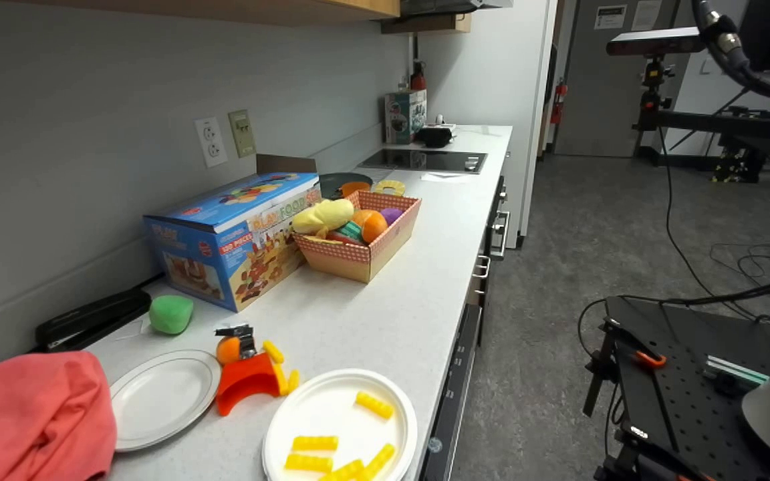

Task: Open the right door of the top cabinet.

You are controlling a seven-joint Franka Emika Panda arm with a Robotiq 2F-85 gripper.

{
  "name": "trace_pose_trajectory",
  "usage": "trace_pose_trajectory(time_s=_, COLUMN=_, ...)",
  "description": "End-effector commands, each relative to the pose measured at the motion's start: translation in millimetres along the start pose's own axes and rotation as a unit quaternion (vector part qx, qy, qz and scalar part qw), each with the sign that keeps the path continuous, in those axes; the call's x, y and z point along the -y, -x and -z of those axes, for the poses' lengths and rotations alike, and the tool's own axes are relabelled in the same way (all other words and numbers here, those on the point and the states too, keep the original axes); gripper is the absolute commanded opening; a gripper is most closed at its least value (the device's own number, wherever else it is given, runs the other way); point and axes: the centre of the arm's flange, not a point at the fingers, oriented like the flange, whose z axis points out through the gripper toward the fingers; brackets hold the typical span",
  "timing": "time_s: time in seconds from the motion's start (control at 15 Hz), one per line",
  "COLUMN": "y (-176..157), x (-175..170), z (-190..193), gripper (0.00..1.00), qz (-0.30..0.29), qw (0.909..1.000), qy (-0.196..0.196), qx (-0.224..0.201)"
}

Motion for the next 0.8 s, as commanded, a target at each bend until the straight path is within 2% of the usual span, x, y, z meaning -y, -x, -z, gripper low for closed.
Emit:
trace_pose_trajectory(time_s=0.0, y=-47, x=-23, z=3, gripper=1.0, qz=-0.045, qw=0.9967, qy=0.03, qx=-0.06)
trace_pose_trajectory(time_s=0.33, y=-86, x=-44, z=-15, gripper=1.0, qz=-0.071, qw=0.9908, qy=0.045, qx=-0.106)
trace_pose_trajectory(time_s=0.73, y=-117, x=-39, z=-54, gripper=1.0, qz=-0.082, qw=0.9882, qy=0.043, qx=-0.122)
